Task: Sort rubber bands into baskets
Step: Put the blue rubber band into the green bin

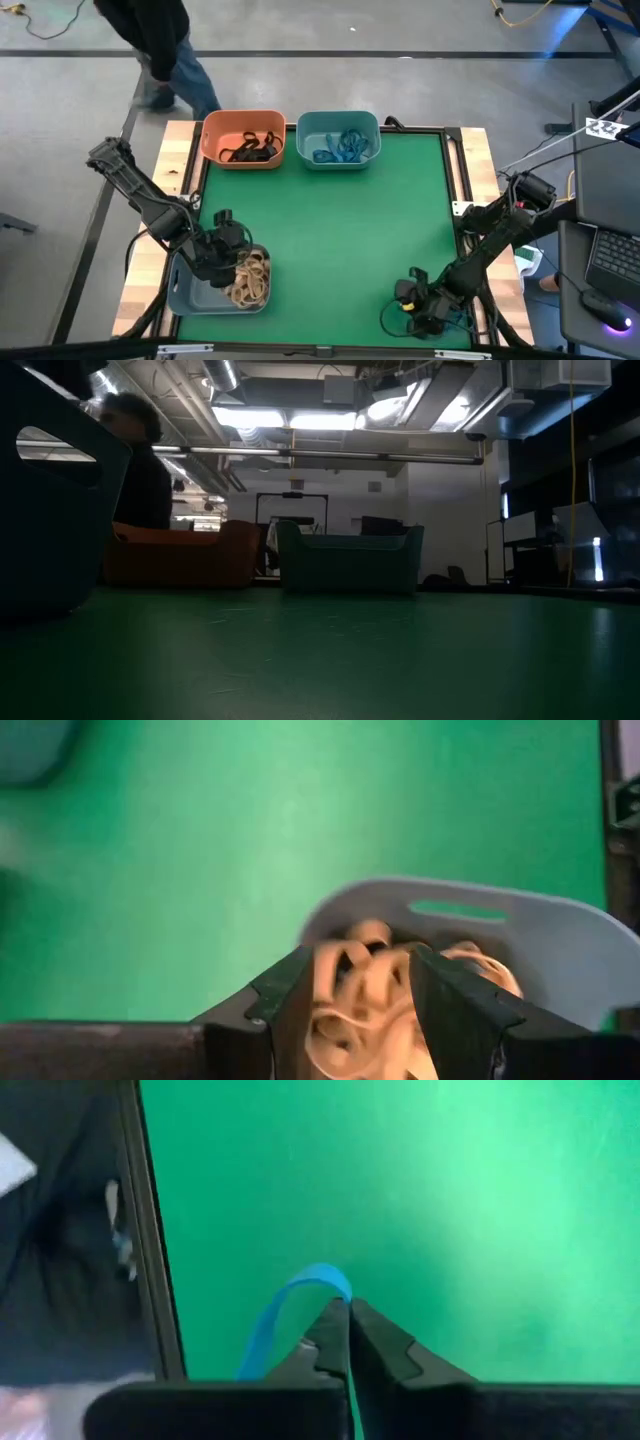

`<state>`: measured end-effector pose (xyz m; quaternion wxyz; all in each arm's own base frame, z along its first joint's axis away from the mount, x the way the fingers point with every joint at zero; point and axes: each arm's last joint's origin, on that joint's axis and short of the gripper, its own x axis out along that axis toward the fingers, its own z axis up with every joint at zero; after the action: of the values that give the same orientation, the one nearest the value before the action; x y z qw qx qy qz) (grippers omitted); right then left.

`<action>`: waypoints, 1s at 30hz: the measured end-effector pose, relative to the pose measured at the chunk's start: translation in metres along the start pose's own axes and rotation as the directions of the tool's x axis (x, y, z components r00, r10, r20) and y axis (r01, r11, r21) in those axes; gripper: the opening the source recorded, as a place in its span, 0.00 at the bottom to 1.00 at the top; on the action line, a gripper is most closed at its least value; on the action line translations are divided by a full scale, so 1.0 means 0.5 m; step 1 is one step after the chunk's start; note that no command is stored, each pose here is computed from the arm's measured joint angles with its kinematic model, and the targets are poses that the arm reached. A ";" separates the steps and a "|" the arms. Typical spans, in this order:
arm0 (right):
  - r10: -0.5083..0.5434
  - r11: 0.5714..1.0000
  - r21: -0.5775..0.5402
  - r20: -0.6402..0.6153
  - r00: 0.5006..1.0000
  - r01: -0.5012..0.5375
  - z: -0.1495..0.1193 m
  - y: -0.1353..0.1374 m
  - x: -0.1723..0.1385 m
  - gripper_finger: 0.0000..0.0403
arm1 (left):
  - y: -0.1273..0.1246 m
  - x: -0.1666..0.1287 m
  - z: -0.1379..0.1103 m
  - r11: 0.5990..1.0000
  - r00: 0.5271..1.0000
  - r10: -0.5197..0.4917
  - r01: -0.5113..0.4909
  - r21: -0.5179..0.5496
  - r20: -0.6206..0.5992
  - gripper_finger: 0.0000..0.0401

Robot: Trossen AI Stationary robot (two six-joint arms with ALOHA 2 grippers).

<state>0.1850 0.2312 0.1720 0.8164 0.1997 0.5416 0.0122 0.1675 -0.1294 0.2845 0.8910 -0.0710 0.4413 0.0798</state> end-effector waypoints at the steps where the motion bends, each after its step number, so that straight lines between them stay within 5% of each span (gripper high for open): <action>1: -0.007 1.000 -0.018 0.035 0.999 0.008 0.011 0.002 -0.002 0.02 | 0.001 0.000 0.001 1.000 1.000 0.013 -0.013 0.012 0.014 0.40; 17: -0.157 0.941 -0.220 0.384 0.910 0.255 0.190 -0.018 -0.040 0.03 | 0.003 0.000 0.007 0.996 0.993 0.073 -0.077 0.036 0.096 0.40; 22: -0.265 0.873 -0.250 0.479 0.837 0.419 0.255 -0.050 -0.054 0.02 | -0.005 0.001 0.013 0.999 0.991 0.045 -0.046 0.008 0.124 0.40; 30: -0.465 0.713 -0.161 0.620 0.632 0.682 0.394 -0.115 -0.124 0.03 | -0.031 0.032 0.015 0.998 0.991 0.045 -0.049 0.026 0.122 0.40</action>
<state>0.3234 0.1019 0.2730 0.9146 -0.1552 0.3118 -0.2053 0.1861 -0.1419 0.2773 0.9150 -0.0424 0.3888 0.0986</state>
